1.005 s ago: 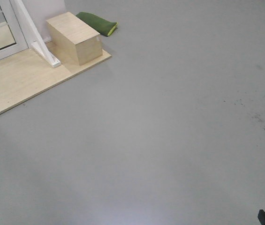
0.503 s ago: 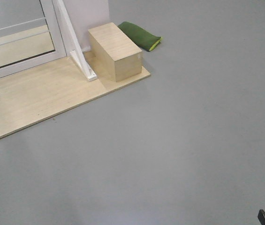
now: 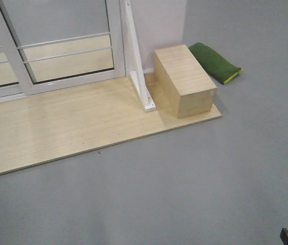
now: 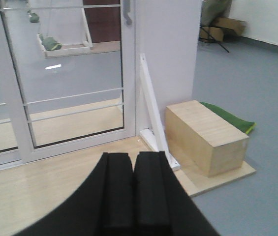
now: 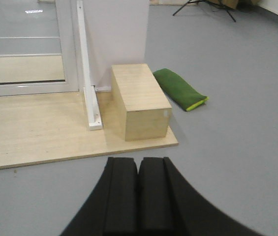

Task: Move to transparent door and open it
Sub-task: 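Turn and drive the base toward the white-framed sliding glass door, then approach the door and stop with the silver handle near the right gripper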

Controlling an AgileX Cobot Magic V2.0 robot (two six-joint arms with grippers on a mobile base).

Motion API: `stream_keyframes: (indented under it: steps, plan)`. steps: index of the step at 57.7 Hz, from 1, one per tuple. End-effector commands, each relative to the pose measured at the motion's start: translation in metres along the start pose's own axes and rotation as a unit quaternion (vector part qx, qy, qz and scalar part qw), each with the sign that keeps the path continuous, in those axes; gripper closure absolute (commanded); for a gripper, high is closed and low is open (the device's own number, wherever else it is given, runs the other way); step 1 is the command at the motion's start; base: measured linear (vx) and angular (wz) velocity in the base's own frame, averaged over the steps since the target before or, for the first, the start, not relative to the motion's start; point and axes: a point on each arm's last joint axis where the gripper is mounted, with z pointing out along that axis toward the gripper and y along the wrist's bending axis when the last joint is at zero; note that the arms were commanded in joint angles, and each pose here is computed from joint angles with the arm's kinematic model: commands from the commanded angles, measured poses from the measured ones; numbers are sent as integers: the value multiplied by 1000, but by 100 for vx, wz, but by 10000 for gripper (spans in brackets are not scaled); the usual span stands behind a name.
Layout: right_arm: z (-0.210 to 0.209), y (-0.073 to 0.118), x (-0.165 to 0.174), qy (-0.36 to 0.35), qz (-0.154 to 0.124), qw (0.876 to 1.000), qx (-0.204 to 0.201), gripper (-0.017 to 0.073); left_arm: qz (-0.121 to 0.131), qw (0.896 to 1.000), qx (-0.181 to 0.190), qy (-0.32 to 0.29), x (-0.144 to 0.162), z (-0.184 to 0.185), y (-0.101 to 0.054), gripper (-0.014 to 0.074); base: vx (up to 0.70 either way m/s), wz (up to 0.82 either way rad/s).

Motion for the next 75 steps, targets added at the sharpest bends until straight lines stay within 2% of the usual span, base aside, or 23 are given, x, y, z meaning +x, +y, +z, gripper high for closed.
stream_keyframes:
  steps: [1, 29, 75]
  plan:
    - [1, -1, -4, -37, -1, 999, 6, 557, -4, 999, -2, -36, 0, 1, 1, 596, 53, 49]
    - [1, -1, -4, -37, -1, 999, 6, 557, -4, 999, -2, -36, 0, 1, 1, 596, 53, 37]
    - [1, -1, -4, -36, -1, 999, 6, 557, -4, 999, -2, -36, 0, 1, 1, 596, 46, 13]
